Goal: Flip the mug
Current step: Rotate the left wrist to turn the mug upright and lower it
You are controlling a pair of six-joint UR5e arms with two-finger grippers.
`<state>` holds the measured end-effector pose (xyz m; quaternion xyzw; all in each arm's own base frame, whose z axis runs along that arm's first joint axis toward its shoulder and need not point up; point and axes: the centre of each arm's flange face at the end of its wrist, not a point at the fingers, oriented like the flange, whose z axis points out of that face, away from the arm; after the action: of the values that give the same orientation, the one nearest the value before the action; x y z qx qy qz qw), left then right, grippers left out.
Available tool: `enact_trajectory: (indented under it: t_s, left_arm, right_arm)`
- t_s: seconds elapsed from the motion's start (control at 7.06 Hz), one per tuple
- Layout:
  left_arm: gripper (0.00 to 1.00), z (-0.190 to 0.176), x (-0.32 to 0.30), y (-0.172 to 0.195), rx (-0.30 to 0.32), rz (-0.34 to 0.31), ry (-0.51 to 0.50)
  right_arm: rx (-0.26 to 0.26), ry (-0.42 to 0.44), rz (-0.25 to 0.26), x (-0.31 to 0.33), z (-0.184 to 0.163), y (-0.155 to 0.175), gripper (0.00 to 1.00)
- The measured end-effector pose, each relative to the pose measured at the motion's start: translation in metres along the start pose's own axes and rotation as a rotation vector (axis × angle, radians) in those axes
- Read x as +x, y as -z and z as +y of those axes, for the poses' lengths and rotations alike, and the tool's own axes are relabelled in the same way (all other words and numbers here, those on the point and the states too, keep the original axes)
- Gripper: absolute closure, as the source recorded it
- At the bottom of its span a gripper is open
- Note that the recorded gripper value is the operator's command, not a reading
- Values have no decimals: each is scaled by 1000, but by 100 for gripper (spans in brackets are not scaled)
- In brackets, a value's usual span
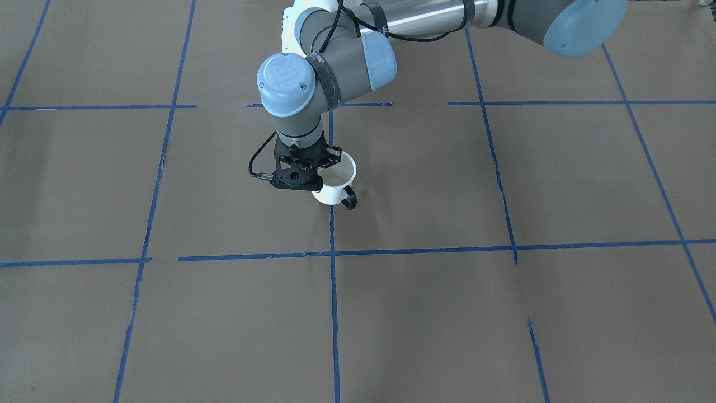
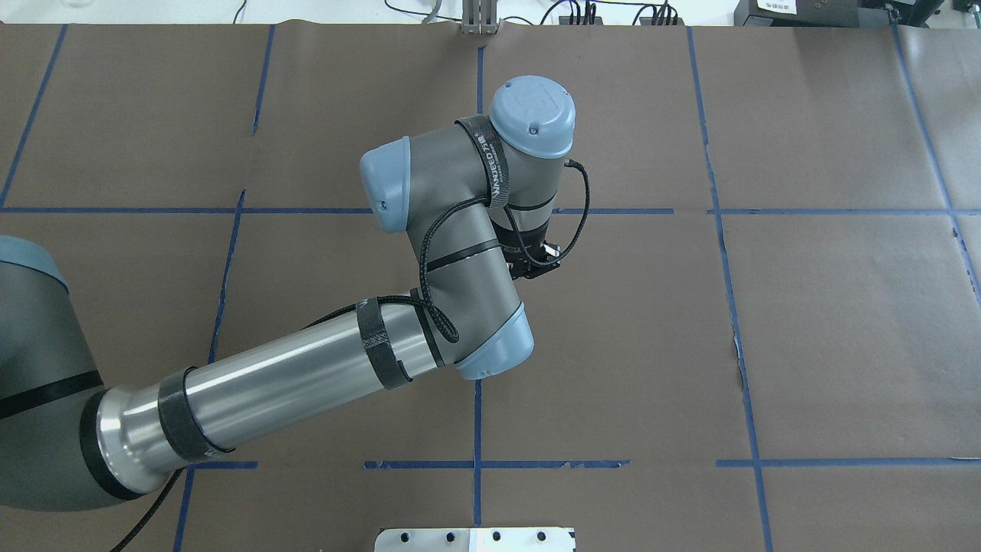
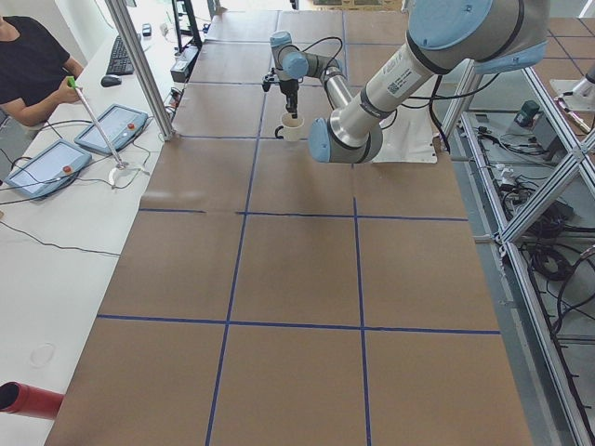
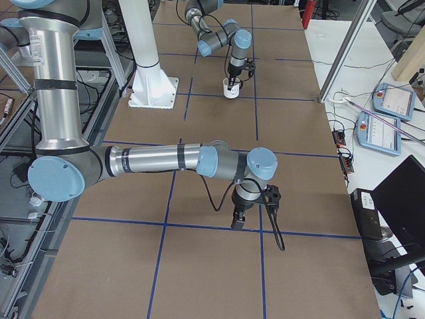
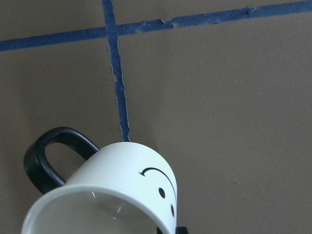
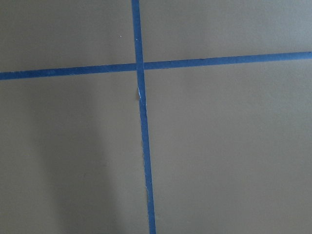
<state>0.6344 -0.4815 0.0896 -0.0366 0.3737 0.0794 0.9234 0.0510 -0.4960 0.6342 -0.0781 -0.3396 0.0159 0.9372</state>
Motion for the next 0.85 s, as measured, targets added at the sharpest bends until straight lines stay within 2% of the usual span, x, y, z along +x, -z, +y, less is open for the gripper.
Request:
enact_trajectory:
  t_s: [0.14, 0.57, 0.85]
  left_arm:
    - [0, 2, 0, -3, -3, -2, -1]
    - [0, 12, 6, -11, 9, -23, -16]
    - [0, 15, 7, -4, 17, -20, -21]
  right_arm:
    - [0, 0, 0, 0, 0, 0, 0]
    - [0, 0, 0, 0, 0, 0, 0]
    - [0, 0, 0, 0, 0, 0, 0]
